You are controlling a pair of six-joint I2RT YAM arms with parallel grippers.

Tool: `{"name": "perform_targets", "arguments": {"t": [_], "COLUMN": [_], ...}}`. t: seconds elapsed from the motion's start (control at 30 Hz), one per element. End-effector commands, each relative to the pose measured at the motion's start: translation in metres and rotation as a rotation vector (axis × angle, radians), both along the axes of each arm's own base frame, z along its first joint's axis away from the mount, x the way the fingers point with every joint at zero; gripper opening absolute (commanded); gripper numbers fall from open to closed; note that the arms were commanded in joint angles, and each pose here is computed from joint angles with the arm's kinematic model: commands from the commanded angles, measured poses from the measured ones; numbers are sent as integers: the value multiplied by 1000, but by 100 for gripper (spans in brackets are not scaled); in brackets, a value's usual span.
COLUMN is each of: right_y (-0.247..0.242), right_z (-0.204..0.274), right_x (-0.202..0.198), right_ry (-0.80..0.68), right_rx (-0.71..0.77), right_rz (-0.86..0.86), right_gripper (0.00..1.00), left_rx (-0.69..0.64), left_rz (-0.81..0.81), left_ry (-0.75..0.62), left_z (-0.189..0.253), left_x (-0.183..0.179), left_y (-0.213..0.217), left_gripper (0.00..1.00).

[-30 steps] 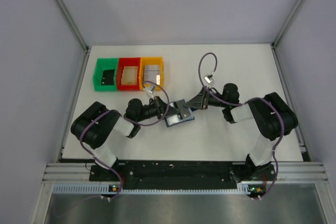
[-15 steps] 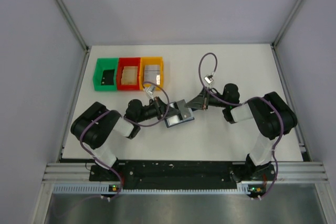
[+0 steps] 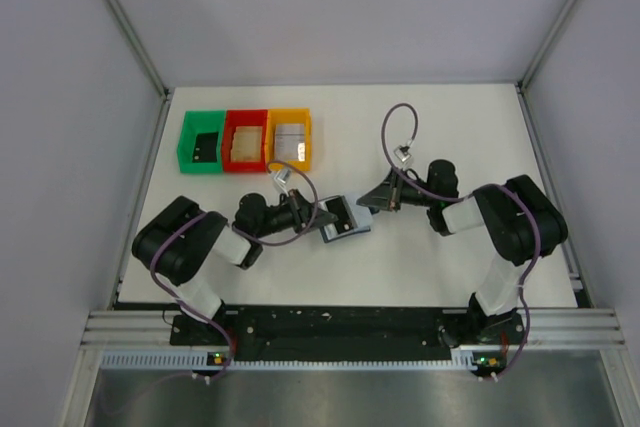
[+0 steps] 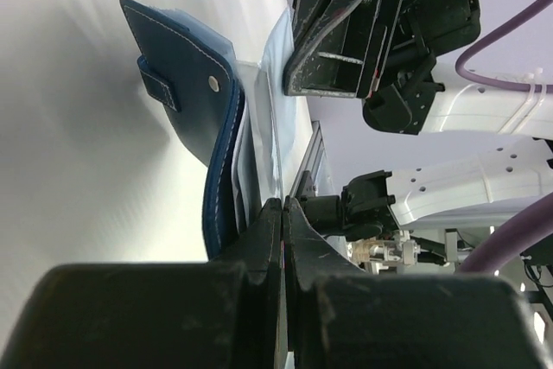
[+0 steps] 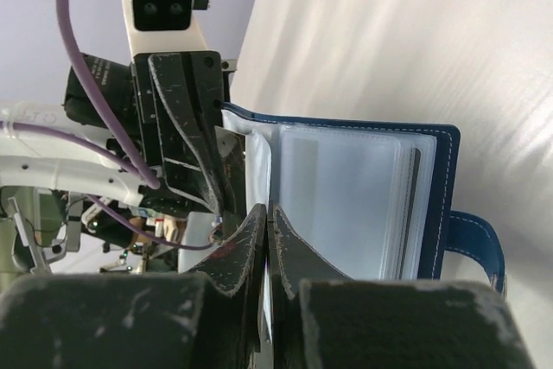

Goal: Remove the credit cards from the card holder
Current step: Remove the credit card from the card holder, then place the credit card in the storage box.

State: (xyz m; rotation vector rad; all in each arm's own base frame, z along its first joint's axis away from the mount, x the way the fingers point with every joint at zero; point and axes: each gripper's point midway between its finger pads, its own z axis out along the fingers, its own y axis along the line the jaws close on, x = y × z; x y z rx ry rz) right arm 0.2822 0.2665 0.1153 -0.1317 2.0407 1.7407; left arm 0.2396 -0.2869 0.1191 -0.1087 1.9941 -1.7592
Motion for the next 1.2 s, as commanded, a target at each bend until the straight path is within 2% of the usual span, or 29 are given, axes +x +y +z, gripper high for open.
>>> {"name": "perform_targets", "arguments": {"t": [0.0, 0.27, 0.4, 0.5, 0.6, 0.7, 0.8, 0.93, 1.07, 1.17], "right_y": [-5, -18, -28, -41, -63, -93, -112, -100, -66, -44], "right_z": [-17, -55, -59, -56, -54, -57, -56, -28, 27, 66], "right_x": [9, 17, 22, 25, 28, 34, 33, 29, 16, 3], "right_ry": [-29, 16, 12, 0, -6, -7, -8, -101, -258, -340], "right_rx": [-65, -253, -341, -428, -546, -702, -800, -753, -562, -441], "right_rz": [-31, -103, -151, -209, -305, -423, -474, -427, -279, -158], "right_gripper": [0, 2, 28, 38, 39, 34, 37, 48, 62, 68], "left_rx": [-142, -97, -101, -108, -117, -119, -119, -112, -84, -68], "left_rz": [-10, 33, 7, -13, -25, -34, -50, -87, -140, -179], "left_ry": [-356, -336, -343, -355, -361, -359, -365, -379, -390, -408], "left_z": [60, 45, 49, 53, 58, 61, 65, 71, 74, 78], "left_x": [-7, -1, -1, -2, -3, -3, -2, -6, -10, -13], "left_y": [9, 38, 42, 41, 41, 40, 38, 37, 34, 33], "left_gripper": [0, 0, 0, 0, 0, 0, 0, 0, 0, 0]}}
